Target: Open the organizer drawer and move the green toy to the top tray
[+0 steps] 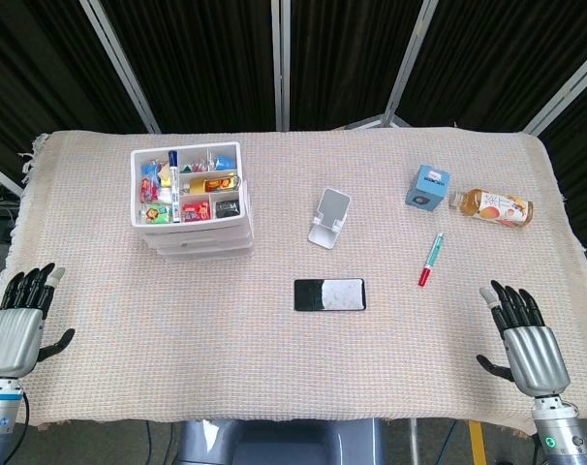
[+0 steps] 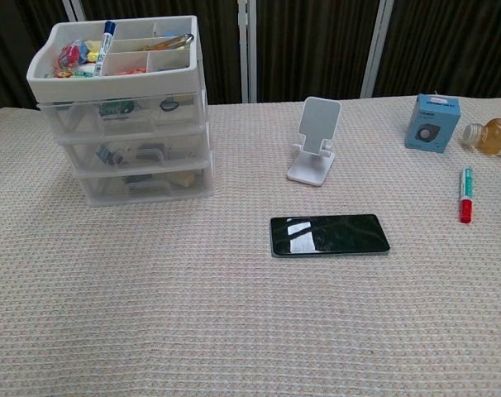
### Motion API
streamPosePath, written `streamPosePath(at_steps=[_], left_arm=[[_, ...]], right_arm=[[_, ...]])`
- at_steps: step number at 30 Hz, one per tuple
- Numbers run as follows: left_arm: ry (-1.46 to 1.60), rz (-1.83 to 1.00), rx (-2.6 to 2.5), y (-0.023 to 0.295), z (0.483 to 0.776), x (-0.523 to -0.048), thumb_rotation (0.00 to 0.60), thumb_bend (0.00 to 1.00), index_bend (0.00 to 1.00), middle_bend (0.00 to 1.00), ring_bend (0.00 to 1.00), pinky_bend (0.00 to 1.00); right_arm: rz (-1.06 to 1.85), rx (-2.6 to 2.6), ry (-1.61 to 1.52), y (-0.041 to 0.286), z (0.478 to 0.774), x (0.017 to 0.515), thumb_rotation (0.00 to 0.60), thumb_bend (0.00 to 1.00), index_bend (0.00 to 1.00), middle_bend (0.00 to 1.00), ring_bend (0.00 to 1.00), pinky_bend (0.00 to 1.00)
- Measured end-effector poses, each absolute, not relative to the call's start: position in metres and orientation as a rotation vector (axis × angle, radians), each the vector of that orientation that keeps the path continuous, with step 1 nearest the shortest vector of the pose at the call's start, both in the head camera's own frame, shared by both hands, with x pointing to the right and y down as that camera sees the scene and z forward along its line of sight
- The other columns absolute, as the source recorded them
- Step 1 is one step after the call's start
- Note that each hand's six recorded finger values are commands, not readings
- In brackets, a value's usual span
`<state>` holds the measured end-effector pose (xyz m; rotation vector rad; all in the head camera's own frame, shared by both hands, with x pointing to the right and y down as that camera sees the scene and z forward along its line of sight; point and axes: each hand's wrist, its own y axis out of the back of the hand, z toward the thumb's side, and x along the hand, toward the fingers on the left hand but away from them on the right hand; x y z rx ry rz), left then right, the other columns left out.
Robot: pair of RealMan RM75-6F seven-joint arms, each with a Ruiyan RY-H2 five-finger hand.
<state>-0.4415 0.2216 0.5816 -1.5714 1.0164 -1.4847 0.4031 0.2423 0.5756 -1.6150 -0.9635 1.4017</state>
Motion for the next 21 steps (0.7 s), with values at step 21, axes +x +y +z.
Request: streamPosePath(at_steps=[21], left_arm=[[1.096,-1.448,-1.731,0.218,0.591,-0.431,0.6,0.62,0.0,0.28,0.32,0.34]], right_arm=[[1.42,-1.625,-0.971,0.242,0.578,0.404,0.6,0.02,0.0,0.0,0.0,0.0]])
